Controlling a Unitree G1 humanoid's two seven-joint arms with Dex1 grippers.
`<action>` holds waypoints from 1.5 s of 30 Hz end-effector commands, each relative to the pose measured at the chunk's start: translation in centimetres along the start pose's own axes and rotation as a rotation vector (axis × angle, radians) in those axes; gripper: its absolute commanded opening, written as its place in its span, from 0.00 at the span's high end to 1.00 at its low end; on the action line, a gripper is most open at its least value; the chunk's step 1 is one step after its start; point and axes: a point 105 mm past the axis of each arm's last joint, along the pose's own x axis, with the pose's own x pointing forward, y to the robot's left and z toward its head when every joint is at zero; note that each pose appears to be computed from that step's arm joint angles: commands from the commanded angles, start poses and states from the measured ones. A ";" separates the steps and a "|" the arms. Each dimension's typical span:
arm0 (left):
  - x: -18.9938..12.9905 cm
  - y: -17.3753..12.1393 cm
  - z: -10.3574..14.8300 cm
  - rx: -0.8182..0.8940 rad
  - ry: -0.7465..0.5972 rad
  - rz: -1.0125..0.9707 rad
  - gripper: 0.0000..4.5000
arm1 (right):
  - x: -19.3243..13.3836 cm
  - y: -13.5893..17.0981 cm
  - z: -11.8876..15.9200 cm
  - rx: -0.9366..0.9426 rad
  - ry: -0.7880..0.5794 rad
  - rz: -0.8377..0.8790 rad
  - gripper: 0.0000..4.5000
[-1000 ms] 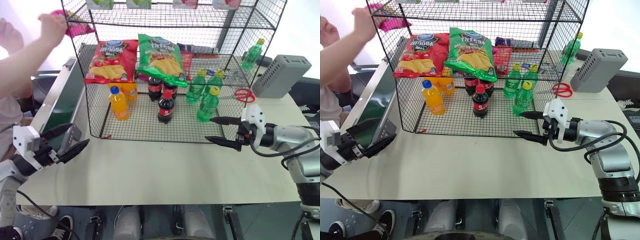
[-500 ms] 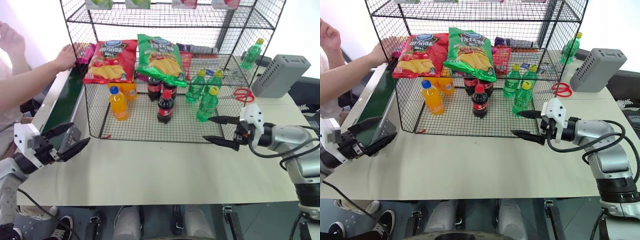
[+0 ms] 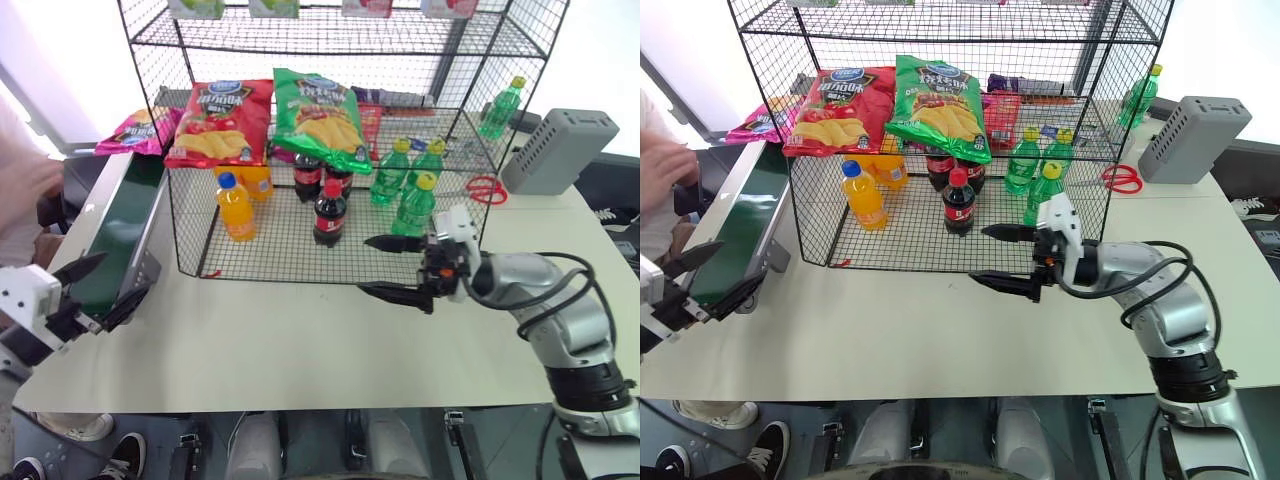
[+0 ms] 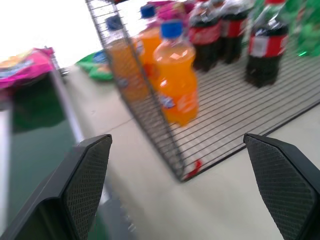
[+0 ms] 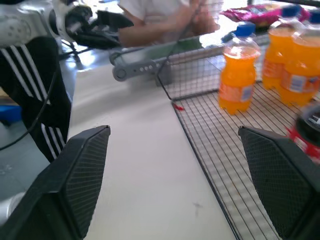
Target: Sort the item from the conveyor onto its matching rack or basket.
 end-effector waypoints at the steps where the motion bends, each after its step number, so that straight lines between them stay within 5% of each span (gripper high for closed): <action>1: -1.5 2.2 1.4 0.154 -0.003 0.130 0.00 | 1.4 0.3 1.8 -0.041 -0.055 0.033 0.03; 7: -4.3 2.0 1.2 0.548 0.151 0.132 0.00 | 3.1 0.8 1.5 -0.030 -0.076 0.093 0.03; 15: -7.7 2.3 -1.1 0.788 0.306 0.107 0.00 | 3.8 1.4 0.5 -0.034 -0.046 0.169 0.03; 20: -8.2 2.6 -1.8 0.846 0.334 0.079 0.00 | 4.0 2.7 -1.8 -0.092 0.064 0.248 0.03; 45: -6.7 4.8 -3.1 0.945 0.368 0.042 0.00 | 3.6 2.7 -1.6 -0.104 0.050 0.224 0.03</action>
